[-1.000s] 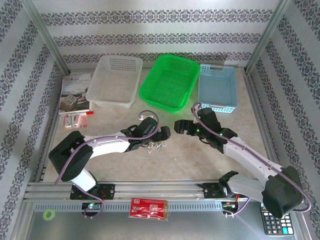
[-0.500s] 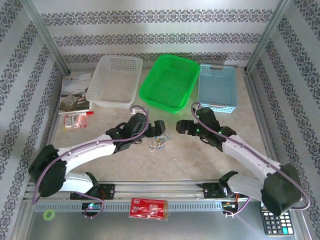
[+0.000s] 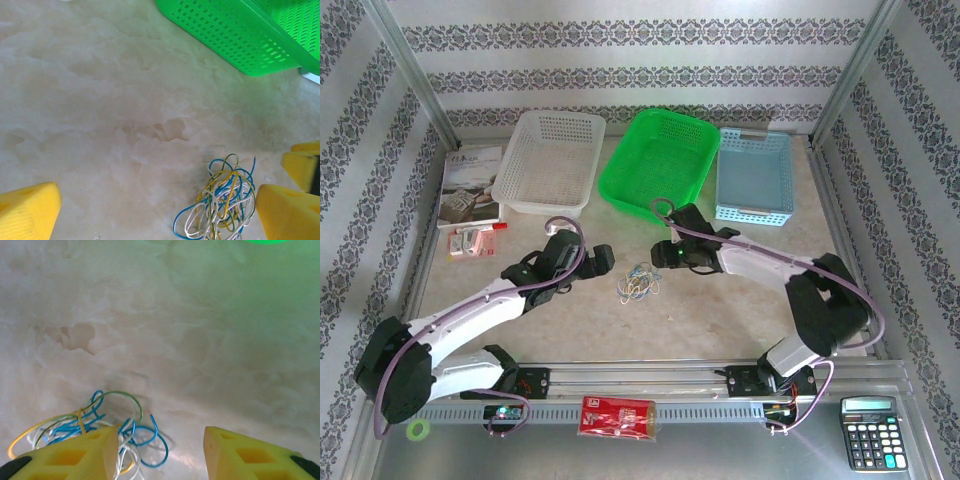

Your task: Untangle the cables

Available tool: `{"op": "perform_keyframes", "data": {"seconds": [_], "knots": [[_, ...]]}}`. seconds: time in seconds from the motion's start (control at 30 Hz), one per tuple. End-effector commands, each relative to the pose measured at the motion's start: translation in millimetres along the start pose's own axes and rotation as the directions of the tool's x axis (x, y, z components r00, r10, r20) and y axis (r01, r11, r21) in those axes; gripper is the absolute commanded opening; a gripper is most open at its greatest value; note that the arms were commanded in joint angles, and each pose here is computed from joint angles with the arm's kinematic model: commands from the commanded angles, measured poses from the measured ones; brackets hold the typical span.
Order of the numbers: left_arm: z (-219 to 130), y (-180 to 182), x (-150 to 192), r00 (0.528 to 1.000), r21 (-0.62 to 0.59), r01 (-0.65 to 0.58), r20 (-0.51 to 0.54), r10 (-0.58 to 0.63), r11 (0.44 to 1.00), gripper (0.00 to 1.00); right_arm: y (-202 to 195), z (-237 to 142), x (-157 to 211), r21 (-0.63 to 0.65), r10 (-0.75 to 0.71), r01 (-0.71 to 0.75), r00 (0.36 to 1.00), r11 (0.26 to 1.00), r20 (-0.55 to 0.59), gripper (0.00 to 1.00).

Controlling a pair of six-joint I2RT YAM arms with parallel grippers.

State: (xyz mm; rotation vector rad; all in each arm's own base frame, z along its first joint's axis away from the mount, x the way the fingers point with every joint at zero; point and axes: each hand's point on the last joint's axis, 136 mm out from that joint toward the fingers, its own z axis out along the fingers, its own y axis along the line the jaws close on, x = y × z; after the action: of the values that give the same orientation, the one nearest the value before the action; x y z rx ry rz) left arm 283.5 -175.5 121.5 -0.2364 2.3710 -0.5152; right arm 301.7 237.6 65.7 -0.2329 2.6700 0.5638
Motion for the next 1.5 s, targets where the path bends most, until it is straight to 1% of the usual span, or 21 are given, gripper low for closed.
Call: {"op": "perform_keyframes", "data": {"seconds": [0.0, 0.13, 0.33, 0.6, 0.7, 0.8, 0.83, 1.03, 1.17, 1.33, 1.47], "knots": [[-2, 9, 7, 1.000, -0.017, -0.005, -0.020, 0.005, 1.000, 1.00, -1, 12, -4, 0.061, -0.048, 0.049, 0.999, 0.997, -0.014, 0.47], [-1, 12, 12, 1.000, -0.012, 0.011, -0.026, -0.011, 1.000, 1.00, -4, 24, -2, 0.105, -0.065, 0.068, 0.997, 0.992, -0.035, 0.44], [0, 14, 16, 0.999, -0.006, 0.023, -0.028, -0.023, 1.000, 1.00, -4, 36, 1, 0.115, -0.071, 0.078, 0.996, 0.990, -0.059, 0.40], [2, 16, 20, 0.999, -0.001, 0.037, -0.032, -0.037, 0.999, 1.00, -7, 48, 3, 0.121, -0.078, 0.088, 0.993, 0.989, -0.083, 0.30], [2, 16, 21, 0.999, 0.003, 0.040, -0.033, -0.040, 0.999, 1.00, -6, 51, 4, 0.112, -0.084, 0.094, 0.992, 0.989, -0.092, 0.20], [2, 15, 22, 0.999, 0.008, 0.035, -0.036, -0.035, 0.999, 1.00, -2, 47, 3, 0.096, -0.092, 0.100, 0.992, 0.990, -0.085, 0.03], [1, 14, 21, 0.999, 0.011, 0.033, -0.034, -0.033, 0.999, 1.00, 0, 43, 1, 0.090, -0.095, 0.101, 0.993, 0.991, -0.077, 0.00], [-5, 7, 12, 1.000, 0.055, 0.006, 0.006, -0.006, 0.998, 1.00, 26, -5, -24, 0.015, -0.109, 0.108, 0.993, 0.994, 0.040, 0.00], [-10, -3, 6, 0.999, 0.105, -0.030, 0.037, 0.026, 0.994, 1.00, 51, -48, -44, -0.077, -0.096, 0.107, 0.985, 0.991, 0.143, 0.00], [-15, -15, 0, 0.996, 0.161, -0.076, 0.066, 0.066, 0.984, 1.00, 80, -97, -60, -0.185, -0.071, 0.119, 0.966, 0.975, 0.250, 0.00], [-18, -23, -5, 0.992, 0.199, -0.103, 0.091, 0.087, 0.974, 1.00, 94, -121, -68, -0.243, -0.051, 0.129, 0.952, 0.961, 0.302, 0.00]]}}
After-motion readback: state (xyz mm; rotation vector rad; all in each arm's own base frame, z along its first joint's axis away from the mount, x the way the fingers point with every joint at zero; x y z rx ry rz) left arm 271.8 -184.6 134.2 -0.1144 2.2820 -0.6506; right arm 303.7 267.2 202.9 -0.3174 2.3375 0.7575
